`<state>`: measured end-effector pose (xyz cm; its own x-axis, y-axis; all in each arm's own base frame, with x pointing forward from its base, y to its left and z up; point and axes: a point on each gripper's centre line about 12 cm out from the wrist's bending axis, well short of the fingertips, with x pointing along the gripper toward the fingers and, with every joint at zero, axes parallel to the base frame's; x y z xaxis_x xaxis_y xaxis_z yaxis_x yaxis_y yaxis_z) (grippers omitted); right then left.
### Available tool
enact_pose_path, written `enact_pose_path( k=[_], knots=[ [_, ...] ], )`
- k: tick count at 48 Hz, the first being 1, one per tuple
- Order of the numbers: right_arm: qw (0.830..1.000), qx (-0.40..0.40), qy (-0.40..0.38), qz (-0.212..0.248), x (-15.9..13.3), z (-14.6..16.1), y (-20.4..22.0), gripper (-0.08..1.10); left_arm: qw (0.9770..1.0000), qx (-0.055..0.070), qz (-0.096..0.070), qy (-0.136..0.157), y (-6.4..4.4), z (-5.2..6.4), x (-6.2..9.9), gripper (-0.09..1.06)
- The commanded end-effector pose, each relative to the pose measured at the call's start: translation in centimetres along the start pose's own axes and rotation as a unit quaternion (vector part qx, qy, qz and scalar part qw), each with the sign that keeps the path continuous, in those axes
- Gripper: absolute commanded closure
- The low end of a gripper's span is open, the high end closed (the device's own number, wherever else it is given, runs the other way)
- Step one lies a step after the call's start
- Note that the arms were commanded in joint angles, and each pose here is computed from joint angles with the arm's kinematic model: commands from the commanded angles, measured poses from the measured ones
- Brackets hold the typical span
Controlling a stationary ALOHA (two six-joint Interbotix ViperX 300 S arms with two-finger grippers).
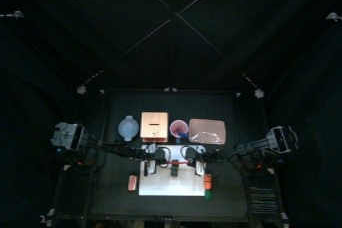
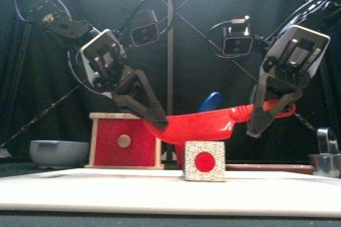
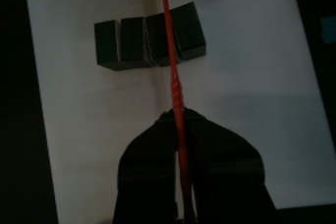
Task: Place sushi on board then cut the sushi with the knife then place the pieces on the plate
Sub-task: Cut the sushi into 4 pieces
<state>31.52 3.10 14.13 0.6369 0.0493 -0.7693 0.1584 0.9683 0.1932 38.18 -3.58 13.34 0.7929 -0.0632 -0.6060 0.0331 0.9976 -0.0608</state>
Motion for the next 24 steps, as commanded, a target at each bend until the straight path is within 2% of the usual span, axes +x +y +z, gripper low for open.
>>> enact_pose_path(
  k=[1, 24],
  knots=[
    [1.0, 0.006, -0.005, 0.001, -0.25, 0.3, 0.0, 0.63, 0.9999, -0.002, 0.0, -0.01, 0.05, 0.75, -0.01, 0.55],
    [1.0, 0.008, 0.006, -0.006, 0.32, -0.19, -0.46, 0.63, 1.0, -0.001, 0.001, -0.004, 0.08, 0.38, 0.29, 0.55]
  ],
)
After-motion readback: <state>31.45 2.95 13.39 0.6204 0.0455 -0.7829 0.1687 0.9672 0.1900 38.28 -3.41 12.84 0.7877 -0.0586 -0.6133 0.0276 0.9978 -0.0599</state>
